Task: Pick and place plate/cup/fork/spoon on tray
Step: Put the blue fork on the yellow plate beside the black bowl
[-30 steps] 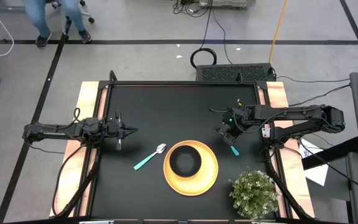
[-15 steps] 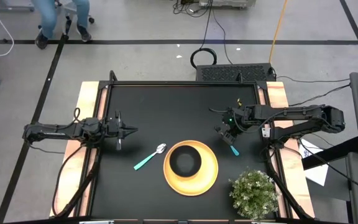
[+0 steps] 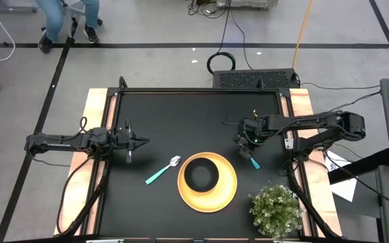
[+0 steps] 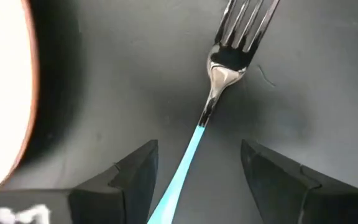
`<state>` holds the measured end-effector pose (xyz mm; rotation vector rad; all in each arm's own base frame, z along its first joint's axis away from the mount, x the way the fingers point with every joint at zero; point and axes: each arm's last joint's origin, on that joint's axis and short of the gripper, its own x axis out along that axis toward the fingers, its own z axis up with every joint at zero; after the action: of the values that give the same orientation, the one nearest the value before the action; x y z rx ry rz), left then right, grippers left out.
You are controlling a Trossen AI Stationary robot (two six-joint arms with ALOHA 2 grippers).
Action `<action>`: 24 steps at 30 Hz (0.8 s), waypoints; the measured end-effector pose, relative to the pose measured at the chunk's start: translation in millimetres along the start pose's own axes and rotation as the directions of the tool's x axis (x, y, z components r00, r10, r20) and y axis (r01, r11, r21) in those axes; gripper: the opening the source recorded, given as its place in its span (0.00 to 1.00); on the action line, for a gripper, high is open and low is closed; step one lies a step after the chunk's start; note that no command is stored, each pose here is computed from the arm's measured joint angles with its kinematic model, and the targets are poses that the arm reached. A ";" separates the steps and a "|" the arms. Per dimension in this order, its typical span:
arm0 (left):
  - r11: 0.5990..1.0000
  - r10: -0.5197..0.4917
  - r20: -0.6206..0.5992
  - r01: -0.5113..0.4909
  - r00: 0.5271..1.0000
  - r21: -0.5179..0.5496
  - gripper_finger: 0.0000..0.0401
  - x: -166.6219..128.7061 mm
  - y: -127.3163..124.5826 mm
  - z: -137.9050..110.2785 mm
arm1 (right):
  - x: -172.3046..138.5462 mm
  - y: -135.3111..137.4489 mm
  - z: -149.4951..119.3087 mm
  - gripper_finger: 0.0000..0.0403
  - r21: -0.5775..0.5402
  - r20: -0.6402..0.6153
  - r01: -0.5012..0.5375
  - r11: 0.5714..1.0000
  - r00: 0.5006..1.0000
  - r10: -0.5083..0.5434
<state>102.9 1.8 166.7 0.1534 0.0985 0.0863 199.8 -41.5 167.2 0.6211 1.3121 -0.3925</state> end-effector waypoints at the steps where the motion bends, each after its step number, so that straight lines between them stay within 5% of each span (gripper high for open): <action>1: 1.000 0.000 0.001 0.000 1.000 0.000 0.08 0.0 0.0 0.0 | 2.3 -0.2 1.2 0.54 0.002 -0.004 0.003 1.000 1.000 -0.003; 24: 1.000 -0.001 -0.004 0.001 1.000 0.001 0.08 0.0 -0.1 -0.4 | 7.9 -4.2 9.1 0.54 -0.003 0.015 -0.004 1.000 1.000 0.005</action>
<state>102.8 1.8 166.3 0.1540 0.1023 0.0851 206.2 -49.9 159.9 0.6172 1.2968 -0.3905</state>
